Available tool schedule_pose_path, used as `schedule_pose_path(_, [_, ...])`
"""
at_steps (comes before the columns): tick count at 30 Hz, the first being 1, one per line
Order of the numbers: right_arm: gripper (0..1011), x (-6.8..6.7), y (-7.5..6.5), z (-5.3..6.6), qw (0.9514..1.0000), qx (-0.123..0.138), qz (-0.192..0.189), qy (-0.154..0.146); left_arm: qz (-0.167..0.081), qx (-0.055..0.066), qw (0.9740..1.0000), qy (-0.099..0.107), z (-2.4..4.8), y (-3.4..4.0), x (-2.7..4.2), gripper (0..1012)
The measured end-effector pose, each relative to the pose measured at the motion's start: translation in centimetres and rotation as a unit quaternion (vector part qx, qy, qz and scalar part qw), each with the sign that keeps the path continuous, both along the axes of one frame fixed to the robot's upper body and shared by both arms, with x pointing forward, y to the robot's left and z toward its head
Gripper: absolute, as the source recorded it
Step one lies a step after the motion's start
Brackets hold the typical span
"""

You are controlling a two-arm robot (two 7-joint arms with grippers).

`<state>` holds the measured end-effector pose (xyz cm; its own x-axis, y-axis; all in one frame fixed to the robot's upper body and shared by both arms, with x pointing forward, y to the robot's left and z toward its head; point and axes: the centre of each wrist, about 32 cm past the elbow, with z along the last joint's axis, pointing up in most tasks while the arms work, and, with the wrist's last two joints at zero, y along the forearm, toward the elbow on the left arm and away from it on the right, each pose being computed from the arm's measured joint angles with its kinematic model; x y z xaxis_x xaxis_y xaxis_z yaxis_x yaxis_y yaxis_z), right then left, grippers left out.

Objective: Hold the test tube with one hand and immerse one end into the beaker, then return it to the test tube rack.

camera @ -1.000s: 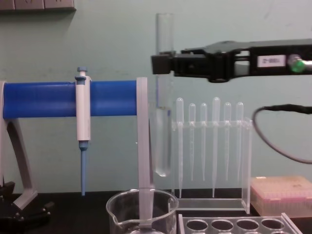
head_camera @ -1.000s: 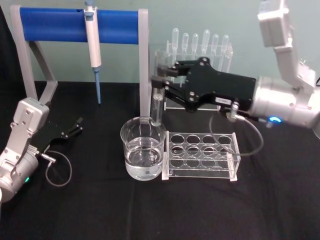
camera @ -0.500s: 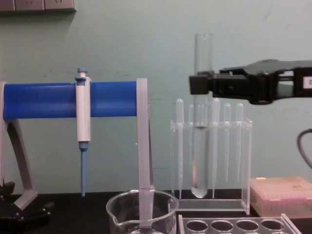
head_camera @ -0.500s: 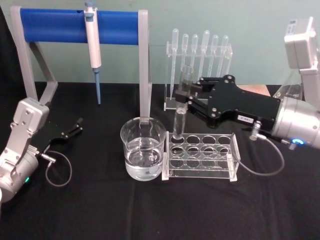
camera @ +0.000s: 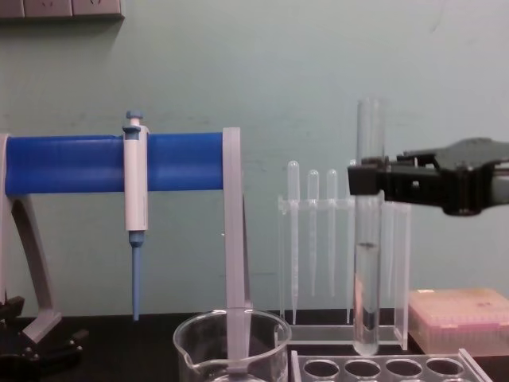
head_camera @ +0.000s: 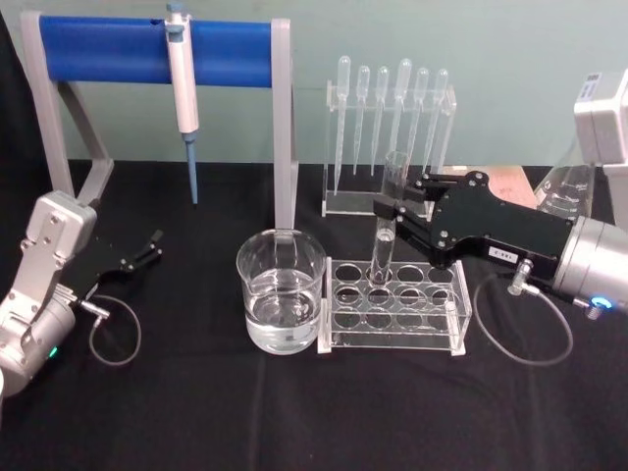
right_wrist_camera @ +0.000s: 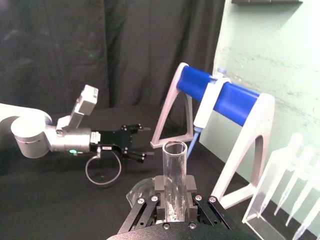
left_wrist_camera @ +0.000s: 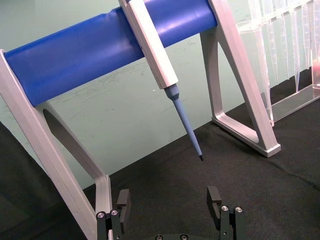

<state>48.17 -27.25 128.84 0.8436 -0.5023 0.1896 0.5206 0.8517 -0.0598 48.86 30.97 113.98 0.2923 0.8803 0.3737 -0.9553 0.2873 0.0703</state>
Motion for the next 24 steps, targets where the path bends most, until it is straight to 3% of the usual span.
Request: schedule_pose_path(24, [233,0.5,-0.8,-3.7,0.9993,0.010,-0.035,0.012,0.000,0.000,1.0000,0.000,0.00,0.00,0.00,1000])
